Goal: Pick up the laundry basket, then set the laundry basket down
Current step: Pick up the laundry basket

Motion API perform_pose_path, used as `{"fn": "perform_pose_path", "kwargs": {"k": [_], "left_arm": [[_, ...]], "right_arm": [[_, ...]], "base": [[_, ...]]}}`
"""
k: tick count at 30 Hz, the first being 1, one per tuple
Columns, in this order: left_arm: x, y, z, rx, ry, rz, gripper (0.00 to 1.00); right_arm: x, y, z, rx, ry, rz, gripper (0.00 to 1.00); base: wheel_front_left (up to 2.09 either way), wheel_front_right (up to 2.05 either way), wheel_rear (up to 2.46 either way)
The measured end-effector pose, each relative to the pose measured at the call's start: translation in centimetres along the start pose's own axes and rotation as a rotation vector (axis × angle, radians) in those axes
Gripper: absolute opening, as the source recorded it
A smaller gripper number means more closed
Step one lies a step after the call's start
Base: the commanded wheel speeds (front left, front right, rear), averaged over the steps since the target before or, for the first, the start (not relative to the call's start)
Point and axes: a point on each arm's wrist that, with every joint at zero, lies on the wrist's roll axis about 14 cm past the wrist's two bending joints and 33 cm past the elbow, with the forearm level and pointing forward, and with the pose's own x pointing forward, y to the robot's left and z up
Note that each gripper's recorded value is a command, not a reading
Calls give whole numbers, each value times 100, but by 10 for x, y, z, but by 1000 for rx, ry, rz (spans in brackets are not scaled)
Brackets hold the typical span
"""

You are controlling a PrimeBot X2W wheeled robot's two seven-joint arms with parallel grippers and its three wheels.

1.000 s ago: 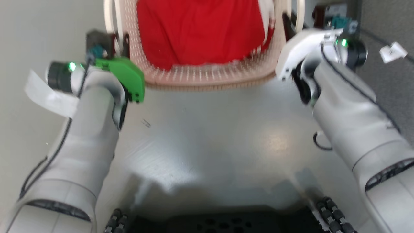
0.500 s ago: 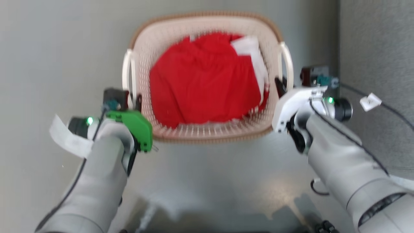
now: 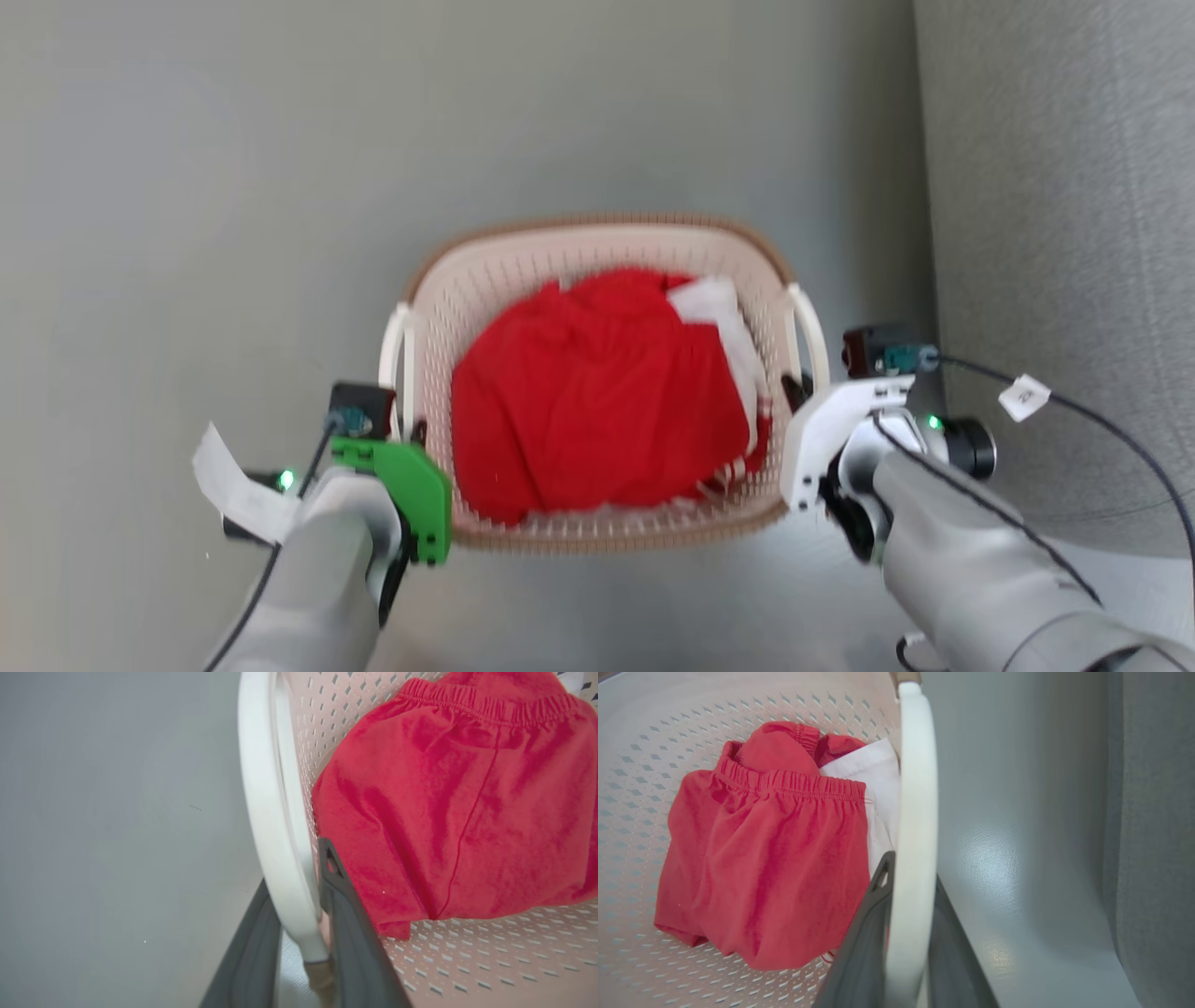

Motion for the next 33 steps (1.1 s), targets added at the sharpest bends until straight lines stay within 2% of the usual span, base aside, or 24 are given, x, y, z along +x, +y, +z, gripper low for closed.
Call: {"fn": "perform_pose_path", "kwargs": {"k": [11,25,33], "left_arm": [[-35,-13,-13,-17,20,-7,0],[-76,-31,-41,-24,39,-18,0],[-89,-37,-45,-16,35,-24,0]], "right_arm": [[-38,15,-15,9,24,13,0],[-87,28,-53,36,65,-1,0],[-102,34,-60,44,63,-3,0]], "base": [[0,0,0],[0,0,0],[0,0,0]]}}
